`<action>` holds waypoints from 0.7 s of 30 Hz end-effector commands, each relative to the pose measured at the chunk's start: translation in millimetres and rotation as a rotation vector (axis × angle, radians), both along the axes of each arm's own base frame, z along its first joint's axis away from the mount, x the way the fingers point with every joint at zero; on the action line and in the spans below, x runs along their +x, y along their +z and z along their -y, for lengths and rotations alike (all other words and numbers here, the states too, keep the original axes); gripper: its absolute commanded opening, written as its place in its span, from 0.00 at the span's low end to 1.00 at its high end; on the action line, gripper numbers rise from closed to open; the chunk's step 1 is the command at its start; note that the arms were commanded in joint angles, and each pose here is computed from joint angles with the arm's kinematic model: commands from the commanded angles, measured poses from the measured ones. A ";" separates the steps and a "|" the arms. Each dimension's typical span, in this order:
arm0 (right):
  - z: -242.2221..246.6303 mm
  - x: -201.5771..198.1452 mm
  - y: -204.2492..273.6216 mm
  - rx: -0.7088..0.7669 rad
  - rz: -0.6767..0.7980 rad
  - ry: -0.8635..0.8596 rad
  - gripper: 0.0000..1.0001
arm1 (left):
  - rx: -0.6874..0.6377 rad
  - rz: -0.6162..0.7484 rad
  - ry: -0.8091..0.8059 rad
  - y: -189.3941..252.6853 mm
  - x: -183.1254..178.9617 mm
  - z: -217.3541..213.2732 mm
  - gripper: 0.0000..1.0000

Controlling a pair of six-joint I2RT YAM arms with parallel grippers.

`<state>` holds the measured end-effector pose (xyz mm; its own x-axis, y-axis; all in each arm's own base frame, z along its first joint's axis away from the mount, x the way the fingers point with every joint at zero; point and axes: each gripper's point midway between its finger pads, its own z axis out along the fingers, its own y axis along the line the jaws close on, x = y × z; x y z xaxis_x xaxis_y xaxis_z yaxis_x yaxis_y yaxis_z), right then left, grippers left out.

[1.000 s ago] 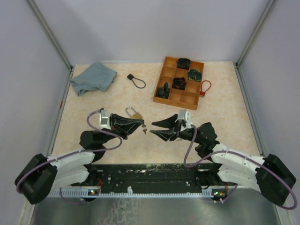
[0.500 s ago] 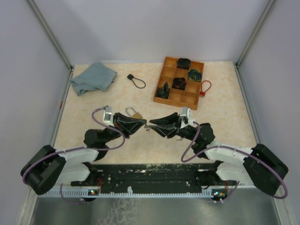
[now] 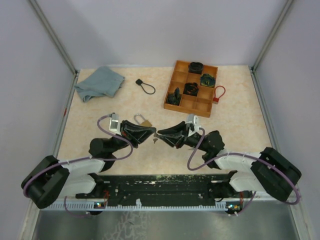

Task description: Unlock with the key

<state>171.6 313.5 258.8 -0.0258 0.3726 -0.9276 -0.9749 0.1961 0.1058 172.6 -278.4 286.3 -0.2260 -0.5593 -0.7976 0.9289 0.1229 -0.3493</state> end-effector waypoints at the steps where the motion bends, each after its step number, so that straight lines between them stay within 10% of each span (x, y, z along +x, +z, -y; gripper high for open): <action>1: -2.3 -7.9 21.6 0.057 0.057 0.050 0.23 | -0.193 0.210 -0.012 57.6 -28.8 -22.2 0.00; 21: -8.7 -12.1 27.5 0.080 0.064 0.105 0.17 | -0.199 0.215 -0.033 60.4 -33.6 -19.7 0.00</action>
